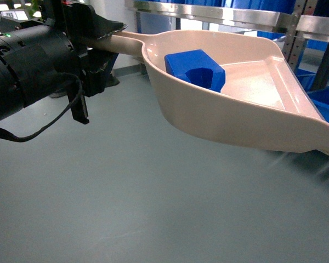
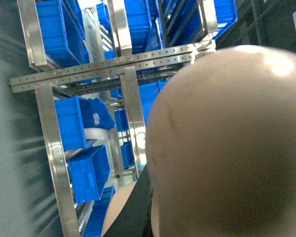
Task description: Place part in tray to right shelf
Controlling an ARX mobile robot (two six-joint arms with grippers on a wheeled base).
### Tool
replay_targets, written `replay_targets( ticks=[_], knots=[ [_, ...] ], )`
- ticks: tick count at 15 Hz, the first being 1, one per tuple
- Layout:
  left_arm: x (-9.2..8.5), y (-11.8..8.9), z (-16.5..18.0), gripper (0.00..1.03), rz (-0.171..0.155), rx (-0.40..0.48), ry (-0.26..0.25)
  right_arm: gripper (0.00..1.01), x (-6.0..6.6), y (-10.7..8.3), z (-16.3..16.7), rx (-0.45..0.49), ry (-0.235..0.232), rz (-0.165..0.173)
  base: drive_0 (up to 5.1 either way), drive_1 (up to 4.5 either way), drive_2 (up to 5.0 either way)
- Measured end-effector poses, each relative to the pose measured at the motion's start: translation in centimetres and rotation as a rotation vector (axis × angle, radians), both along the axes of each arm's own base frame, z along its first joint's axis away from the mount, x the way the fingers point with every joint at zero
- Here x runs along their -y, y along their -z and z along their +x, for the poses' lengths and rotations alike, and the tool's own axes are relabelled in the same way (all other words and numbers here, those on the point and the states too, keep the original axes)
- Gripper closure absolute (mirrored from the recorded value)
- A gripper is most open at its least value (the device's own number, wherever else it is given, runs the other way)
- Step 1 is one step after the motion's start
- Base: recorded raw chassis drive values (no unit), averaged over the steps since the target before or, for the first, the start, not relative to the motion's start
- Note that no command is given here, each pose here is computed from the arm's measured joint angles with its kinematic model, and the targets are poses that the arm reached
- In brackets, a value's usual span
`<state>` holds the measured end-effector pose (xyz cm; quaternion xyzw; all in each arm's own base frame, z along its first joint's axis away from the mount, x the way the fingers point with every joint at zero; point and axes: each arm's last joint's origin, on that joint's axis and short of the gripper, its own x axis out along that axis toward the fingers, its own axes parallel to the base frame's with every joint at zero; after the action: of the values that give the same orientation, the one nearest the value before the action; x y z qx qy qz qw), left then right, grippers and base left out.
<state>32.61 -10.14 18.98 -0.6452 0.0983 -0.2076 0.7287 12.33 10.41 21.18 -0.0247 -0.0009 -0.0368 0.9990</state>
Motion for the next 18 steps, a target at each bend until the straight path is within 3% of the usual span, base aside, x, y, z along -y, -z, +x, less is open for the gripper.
replay_targets(
  ticks=[18],
  knots=[
    [0.00,0.00,0.00,0.87,0.000,0.000,0.000,0.03,0.00,0.00,0.00,0.000,0.000,0.000,-1.6,-1.57,-1.6]
  ],
)
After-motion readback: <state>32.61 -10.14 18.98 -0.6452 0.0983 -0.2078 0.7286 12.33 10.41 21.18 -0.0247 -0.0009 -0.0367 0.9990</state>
